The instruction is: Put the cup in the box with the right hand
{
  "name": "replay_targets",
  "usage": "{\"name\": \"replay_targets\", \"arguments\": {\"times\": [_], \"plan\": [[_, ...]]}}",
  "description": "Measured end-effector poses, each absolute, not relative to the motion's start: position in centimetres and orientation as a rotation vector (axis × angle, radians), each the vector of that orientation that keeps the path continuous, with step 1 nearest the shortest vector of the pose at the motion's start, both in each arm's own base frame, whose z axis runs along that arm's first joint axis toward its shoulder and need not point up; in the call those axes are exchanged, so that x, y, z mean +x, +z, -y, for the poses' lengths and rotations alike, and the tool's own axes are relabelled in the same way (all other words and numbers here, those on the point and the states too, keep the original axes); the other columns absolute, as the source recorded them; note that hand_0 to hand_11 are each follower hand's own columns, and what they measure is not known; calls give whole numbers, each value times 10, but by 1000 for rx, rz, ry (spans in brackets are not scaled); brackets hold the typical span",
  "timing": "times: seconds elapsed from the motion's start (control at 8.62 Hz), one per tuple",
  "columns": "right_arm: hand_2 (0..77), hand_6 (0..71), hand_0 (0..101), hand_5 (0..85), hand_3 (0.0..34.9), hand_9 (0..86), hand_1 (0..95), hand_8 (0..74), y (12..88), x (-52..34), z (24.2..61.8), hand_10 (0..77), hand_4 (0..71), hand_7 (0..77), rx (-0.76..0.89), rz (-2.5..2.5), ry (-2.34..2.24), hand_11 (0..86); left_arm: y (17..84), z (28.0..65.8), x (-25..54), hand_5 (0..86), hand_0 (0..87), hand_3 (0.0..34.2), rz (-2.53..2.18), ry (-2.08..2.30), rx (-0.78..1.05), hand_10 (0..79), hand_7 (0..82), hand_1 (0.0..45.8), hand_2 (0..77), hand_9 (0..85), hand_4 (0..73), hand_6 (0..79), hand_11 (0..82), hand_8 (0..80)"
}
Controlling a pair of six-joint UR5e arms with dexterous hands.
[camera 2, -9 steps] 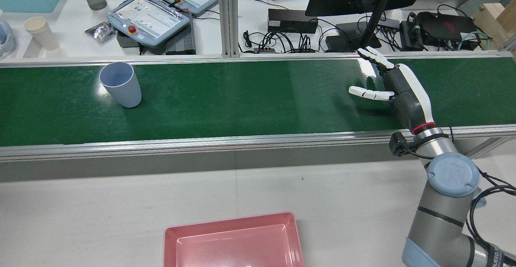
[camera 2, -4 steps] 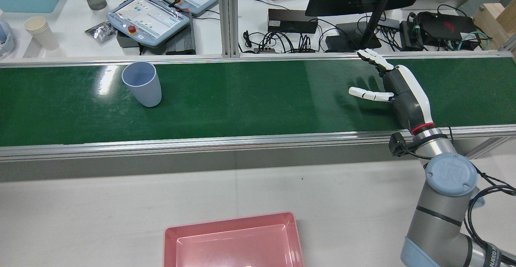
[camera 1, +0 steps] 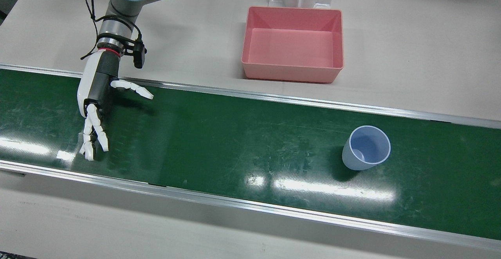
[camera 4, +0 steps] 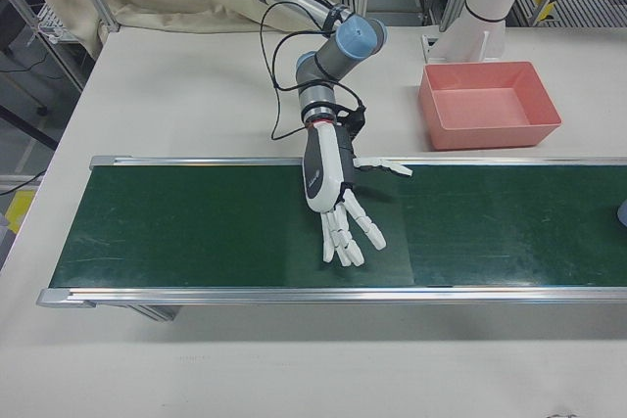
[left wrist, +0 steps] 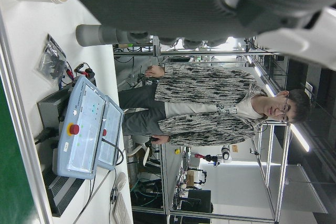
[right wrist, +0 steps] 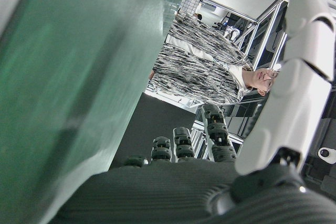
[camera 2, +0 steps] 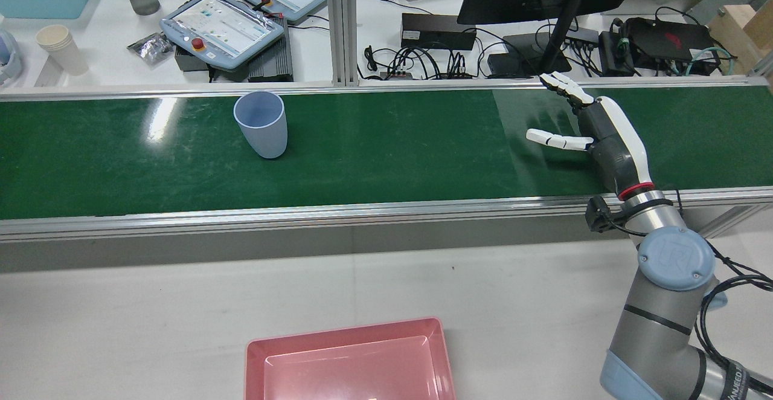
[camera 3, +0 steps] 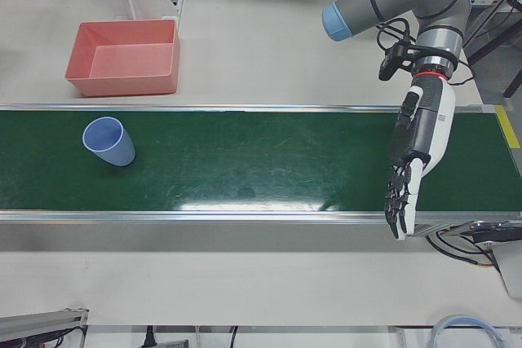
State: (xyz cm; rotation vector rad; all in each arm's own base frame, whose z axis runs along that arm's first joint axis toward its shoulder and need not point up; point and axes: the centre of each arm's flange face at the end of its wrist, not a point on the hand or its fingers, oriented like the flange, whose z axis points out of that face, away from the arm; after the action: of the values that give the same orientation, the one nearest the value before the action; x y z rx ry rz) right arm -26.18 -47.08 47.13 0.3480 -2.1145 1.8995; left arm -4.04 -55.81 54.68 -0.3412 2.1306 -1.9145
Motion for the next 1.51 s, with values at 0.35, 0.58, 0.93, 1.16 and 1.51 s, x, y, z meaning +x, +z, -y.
{"name": "replay_targets", "arguments": {"times": [0.35, 0.58, 0.93, 1.16, 1.51], "plan": [[153, 44, 457, 44, 0, 93, 147, 44, 470, -261, 472, 5, 0, 164, 350, 2118, 1900, 11, 547, 558, -40, 5, 0, 0, -2131, -1914, -341, 0, 5, 5, 11, 0, 11, 0, 0, 0], [153, 44, 457, 44, 0, 71, 147, 44, 468, -261, 473, 5, 0, 164, 347, 2122, 1900, 11, 547, 558, -40, 0, 0, 0, -2131, -1914, -341, 0, 5, 5, 11, 0, 11, 0, 0, 0], [153, 44, 456, 44, 0, 87, 147, 44, 466, -262, 473, 5, 0, 164, 344, 2127, 1898, 11, 547, 558, -40, 5, 0, 0, -2131, -1914, -341, 0, 0, 5, 11, 0, 11, 5, 0, 0], [164, 44, 457, 44, 0, 87, 142, 44, 464, -263, 474, 5, 0, 164, 343, 2130, 1897, 11, 547, 558, -40, 0, 0, 0, -2131, -1914, -341, 0, 5, 5, 11, 0, 11, 0, 0, 0], [169, 49, 457, 44, 0, 87, 142, 44, 461, -265, 475, 5, 0, 185, 340, 2138, 1896, 11, 547, 558, -40, 5, 0, 0, -2131, -1914, -341, 0, 0, 5, 11, 0, 11, 0, 0, 0]]}}
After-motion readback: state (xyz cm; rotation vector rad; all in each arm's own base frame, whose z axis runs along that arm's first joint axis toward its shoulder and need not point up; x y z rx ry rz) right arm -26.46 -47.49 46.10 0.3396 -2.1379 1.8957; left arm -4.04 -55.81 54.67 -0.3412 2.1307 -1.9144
